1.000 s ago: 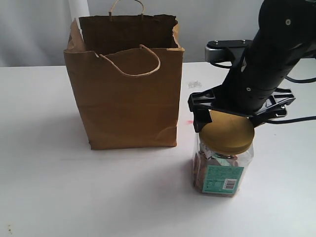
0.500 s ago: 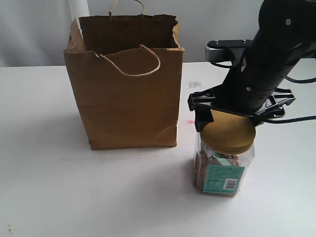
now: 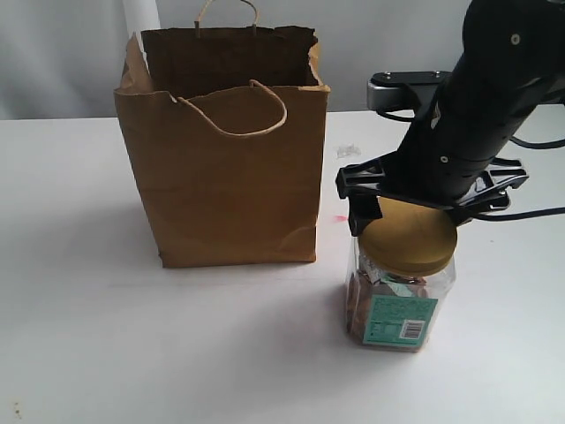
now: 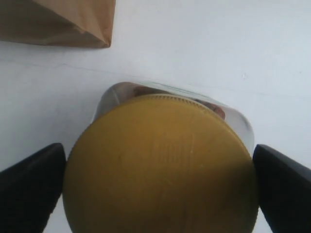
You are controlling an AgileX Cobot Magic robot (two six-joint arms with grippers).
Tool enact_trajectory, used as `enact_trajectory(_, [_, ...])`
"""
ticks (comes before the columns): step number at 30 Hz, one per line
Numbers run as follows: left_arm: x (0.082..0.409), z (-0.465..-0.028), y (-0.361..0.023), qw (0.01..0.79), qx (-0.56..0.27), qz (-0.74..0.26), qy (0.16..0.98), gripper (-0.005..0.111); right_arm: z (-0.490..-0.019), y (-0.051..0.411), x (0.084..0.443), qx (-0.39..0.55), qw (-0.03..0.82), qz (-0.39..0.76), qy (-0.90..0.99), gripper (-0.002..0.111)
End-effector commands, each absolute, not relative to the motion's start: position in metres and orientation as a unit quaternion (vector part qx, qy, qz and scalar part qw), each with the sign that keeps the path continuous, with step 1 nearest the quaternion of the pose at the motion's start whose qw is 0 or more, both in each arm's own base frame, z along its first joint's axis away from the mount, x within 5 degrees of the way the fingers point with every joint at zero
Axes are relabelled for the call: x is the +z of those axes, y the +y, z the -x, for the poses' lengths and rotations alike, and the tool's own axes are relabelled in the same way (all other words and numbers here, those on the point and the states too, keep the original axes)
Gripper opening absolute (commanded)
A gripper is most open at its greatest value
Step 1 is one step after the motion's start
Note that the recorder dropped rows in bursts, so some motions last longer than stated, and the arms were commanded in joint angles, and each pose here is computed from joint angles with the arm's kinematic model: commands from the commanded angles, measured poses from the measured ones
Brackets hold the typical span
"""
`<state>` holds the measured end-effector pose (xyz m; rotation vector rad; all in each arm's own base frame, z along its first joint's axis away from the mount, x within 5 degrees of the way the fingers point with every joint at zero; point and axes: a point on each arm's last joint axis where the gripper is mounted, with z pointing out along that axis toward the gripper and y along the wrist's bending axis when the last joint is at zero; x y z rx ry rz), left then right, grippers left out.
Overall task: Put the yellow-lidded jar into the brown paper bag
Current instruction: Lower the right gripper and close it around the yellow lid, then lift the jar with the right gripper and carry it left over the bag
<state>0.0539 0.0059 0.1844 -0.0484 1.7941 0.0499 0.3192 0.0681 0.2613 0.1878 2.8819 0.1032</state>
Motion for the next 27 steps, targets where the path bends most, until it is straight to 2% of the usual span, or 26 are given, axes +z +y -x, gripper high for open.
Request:
enact_trajectory(1, [0.186,-0.054,0.005,0.627,0.017,0.021,0.779,0.001,-0.313,0.067,0.275,0.044,0.146,-0.067,0.986,0.0])
enact_trajectory(12, [0.186,-0.054,0.005,0.627,0.017,0.021,0.779,0.001,-0.294,0.063,0.37,0.059,0.211,-0.062,0.974,0.0])
enact_trajectory(20, [0.186,-0.054,0.005,0.627,0.017,0.021,0.779,0.001,-0.289,0.06,0.46,0.098,0.355,-0.072,0.927,0.0])
enact_trajectory(27, [0.186,-0.054,0.005,0.627,0.017,0.021,0.779,0.001,-0.273,0.057,0.515,0.123,0.44,-0.071,0.886,0.0])
